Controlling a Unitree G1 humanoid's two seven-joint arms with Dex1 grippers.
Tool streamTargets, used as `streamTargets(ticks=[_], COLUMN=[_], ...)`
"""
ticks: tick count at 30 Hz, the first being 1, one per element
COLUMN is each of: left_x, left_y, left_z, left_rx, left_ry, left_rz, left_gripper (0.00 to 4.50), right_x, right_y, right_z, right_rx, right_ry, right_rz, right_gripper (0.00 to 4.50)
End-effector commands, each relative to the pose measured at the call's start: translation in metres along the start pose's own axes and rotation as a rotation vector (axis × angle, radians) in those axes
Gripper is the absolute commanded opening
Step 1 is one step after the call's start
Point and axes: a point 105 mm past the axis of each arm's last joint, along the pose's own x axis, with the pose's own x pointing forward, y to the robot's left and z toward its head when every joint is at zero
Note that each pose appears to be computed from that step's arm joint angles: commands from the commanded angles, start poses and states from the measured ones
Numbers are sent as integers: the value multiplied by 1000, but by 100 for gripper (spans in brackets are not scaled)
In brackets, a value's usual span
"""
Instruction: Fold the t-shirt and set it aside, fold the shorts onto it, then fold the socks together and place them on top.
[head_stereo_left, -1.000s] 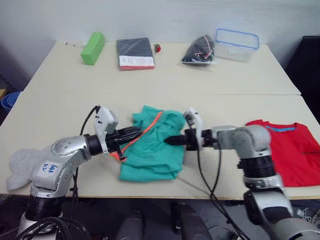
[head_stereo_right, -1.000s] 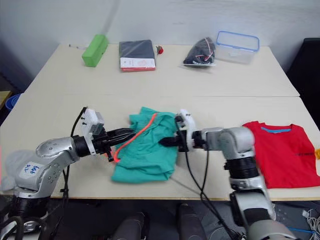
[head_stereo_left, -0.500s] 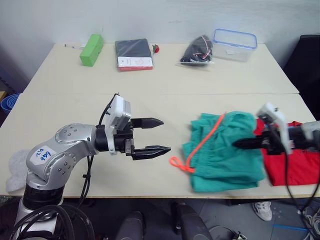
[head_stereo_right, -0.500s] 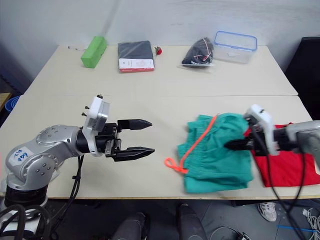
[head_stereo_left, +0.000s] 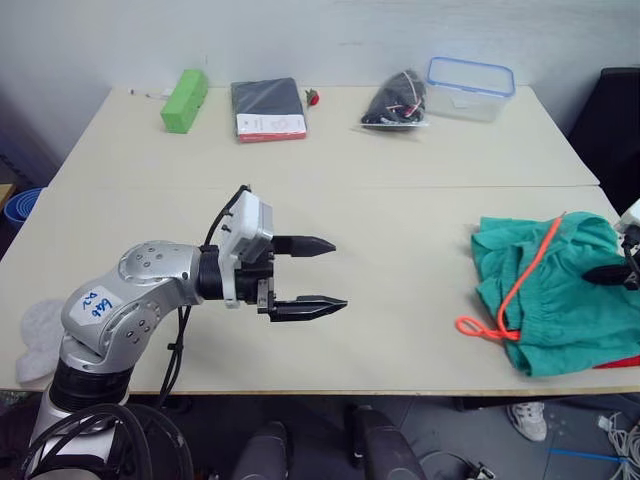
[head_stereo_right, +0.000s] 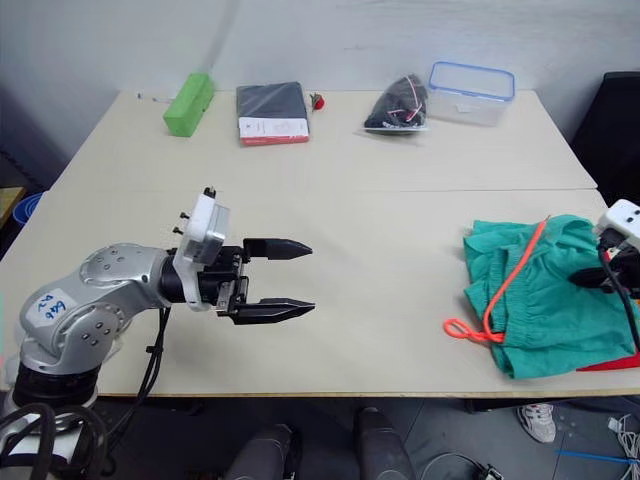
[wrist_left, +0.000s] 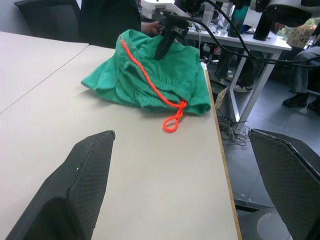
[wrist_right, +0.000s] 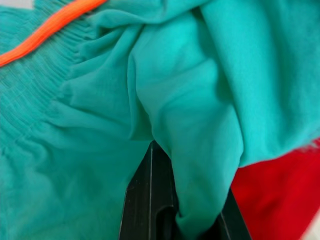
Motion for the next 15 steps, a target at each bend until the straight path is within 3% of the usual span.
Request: streamTargets(ticks=[1,10,13,15], left_x=[-4,-5,-5,-5], left_y=[2,5,5,5], left_z=[3,2,1,1], left_rx=[46,64,67,67], left_ry=[9,21,24,27], left_rz=[21,38,36,37], left_gripper=[448,448,450,450], right_x=[-16,1,4,1], right_y=[-18,-28,-28,-30], right_z=[-16,-33,-33,-30], right_rx=[16,48,81,98], right_ry=[21,-14,-79,-134], right_rz=[-92,-194,-209,-226], right_gripper=[0,0,69,139])
